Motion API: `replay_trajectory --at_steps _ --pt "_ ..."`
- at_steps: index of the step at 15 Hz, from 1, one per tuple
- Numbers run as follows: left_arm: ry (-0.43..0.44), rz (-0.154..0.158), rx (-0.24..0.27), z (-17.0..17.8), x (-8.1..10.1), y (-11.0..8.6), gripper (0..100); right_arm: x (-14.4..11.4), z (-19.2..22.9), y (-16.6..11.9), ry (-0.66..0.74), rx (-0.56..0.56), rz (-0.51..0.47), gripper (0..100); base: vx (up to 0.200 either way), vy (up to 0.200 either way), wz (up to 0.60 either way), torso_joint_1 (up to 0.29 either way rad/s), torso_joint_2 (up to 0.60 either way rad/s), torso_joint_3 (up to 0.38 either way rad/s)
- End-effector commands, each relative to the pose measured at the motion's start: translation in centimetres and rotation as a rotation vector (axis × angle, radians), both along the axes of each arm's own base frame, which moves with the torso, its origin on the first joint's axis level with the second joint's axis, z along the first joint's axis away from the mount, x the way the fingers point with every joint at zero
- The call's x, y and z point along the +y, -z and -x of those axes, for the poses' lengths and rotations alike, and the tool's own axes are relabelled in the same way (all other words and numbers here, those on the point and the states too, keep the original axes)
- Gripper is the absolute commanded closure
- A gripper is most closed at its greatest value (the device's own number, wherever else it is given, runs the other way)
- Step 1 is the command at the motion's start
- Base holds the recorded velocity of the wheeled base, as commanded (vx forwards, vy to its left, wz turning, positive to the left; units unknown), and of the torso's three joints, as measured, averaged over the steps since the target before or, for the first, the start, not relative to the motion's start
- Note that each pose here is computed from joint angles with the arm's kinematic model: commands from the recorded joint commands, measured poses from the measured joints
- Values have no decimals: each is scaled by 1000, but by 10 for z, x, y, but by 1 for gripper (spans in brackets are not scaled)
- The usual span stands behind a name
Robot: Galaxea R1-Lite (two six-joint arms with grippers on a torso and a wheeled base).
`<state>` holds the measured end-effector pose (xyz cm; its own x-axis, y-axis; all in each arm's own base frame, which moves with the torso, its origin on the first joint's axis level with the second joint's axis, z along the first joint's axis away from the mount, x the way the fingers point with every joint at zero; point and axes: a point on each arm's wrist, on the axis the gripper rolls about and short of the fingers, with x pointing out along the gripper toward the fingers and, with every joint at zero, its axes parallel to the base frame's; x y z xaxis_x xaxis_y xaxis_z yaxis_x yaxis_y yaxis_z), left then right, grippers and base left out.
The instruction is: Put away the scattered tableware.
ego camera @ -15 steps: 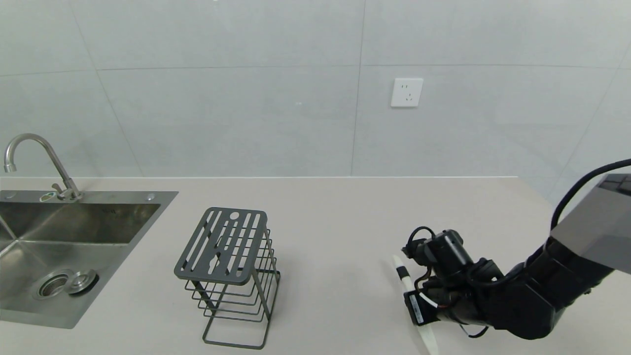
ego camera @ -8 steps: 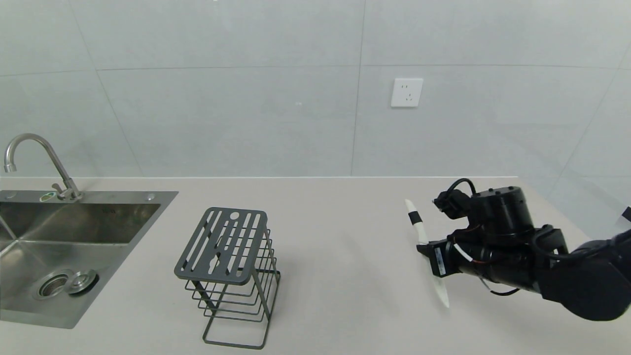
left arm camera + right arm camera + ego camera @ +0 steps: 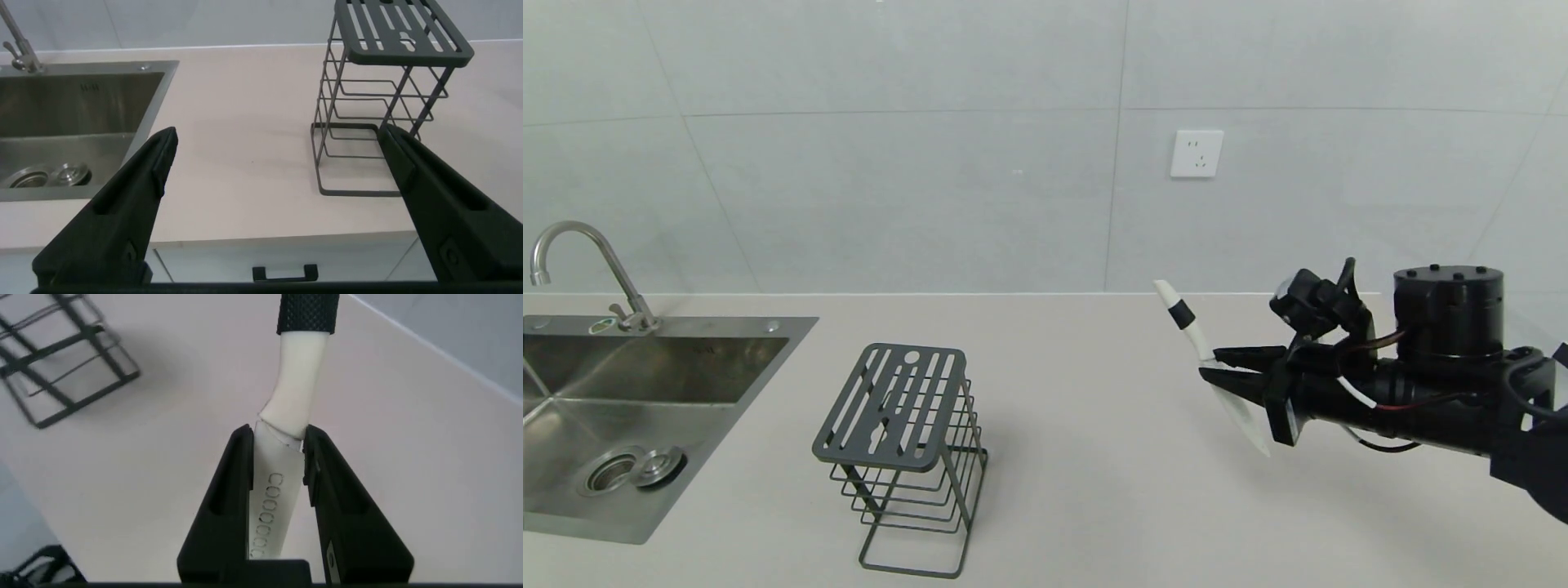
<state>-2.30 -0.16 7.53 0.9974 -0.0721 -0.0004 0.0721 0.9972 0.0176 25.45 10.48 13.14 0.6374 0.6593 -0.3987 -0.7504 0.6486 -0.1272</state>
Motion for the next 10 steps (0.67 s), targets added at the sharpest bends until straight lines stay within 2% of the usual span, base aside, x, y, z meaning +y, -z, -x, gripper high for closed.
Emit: replay_trajectory --at_steps 1,2,3,4,6,8,9,10 --pt "23 -16 -6 0 -1 -1 0 -11 5 -4 -68 -63 10 100 0 0 0 0 0 0" --pt "26 -25 -125 1 -1 -13 0 -16 4 -6 -136 -114 20 100 0 0 0 0 0 0" --pt "31 -22 -371 9 -1 -42 0 -18 5 -7 -183 -145 24 100 0 0 0 0 0 0" --pt "62 -29 -411 8 -2 -58 0 -21 5 -8 -200 -162 27 100 0 0 0 0 0 0" --pt "134 -35 -385 5 -3 -62 0 -20 7 -8 -211 -166 31 100 0 0 0 0 0 0" --pt "204 -20 -335 1 -3 -72 0 -19 11 -8 -235 -168 22 100 0 0 0 0 0 0" --pt "265 -11 -309 -5 -2 -91 0 -19 13 -11 -257 -182 9 100 0 0 0 0 0 0" --pt "297 -18 -290 -11 -3 -100 0 -17 14 -13 -269 -193 2 100 0 0 0 0 0 0"
